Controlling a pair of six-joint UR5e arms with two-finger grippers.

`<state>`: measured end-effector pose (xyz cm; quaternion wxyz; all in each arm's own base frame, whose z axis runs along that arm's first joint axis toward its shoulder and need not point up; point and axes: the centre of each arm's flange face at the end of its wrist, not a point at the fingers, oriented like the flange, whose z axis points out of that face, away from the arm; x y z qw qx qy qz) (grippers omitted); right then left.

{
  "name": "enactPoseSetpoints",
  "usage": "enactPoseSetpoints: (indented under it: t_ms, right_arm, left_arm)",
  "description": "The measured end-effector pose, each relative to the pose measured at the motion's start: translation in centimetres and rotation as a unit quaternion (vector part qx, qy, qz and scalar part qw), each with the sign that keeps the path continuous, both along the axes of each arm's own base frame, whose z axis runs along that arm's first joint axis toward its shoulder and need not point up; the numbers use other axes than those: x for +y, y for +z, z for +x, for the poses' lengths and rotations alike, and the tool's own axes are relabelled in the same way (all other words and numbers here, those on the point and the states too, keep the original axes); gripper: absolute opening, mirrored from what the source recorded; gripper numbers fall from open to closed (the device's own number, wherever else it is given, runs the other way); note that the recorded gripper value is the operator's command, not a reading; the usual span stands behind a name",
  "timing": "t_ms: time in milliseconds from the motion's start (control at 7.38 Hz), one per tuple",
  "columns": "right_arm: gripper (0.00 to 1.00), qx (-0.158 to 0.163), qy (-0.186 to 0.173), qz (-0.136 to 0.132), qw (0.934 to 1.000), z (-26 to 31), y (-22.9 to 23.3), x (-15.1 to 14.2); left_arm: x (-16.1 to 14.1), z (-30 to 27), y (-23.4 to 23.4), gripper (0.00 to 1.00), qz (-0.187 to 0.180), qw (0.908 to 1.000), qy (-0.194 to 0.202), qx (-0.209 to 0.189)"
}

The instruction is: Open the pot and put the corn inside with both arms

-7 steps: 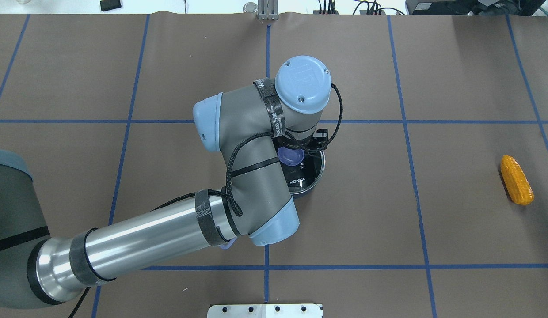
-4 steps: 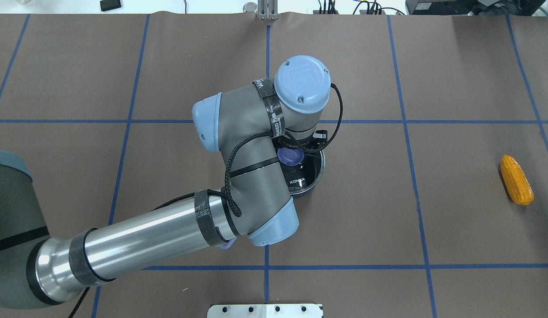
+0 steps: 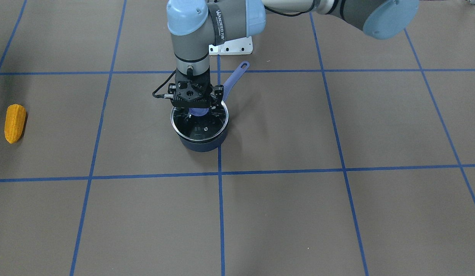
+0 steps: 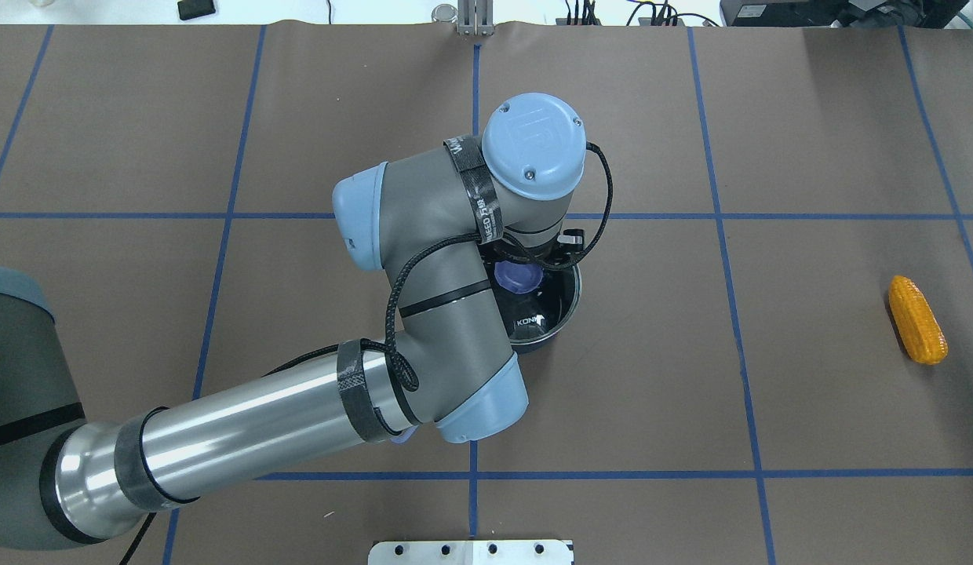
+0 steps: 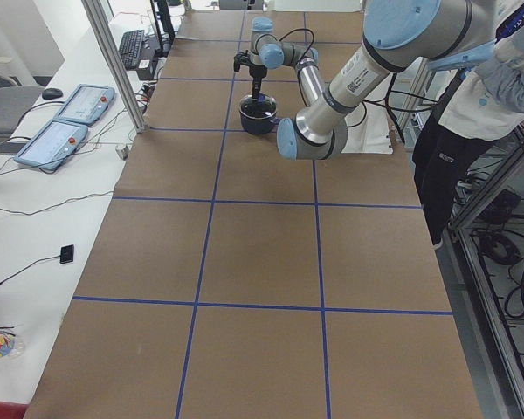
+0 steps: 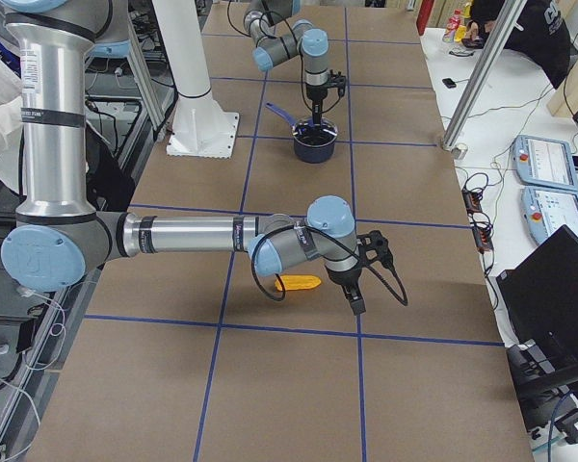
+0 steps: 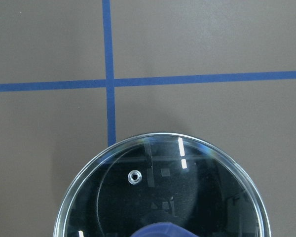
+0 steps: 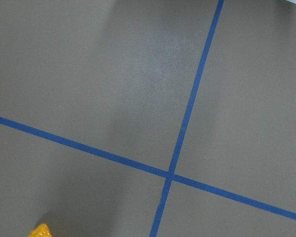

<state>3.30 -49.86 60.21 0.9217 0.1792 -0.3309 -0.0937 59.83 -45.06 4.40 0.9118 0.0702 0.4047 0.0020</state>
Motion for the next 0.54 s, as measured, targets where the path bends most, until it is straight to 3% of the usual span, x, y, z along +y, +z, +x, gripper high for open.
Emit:
enactPoseSetpoints:
  t_ms: [271,542]
  right_arm:
    - [1.00,0.000,0.000,0.000,1.0000,0.0,0.0,0.0]
    - [1.00,0.000,0.000,0.000,1.0000,0.0,0.0,0.0]
  left_arm:
    - [0.7,-2.2,-1.3,0.11,0.005,1.0000,-0.001,0.006]
    - [1.8,-6.6,0.6,0.07,0.037,0.9992,0.016,0.007]
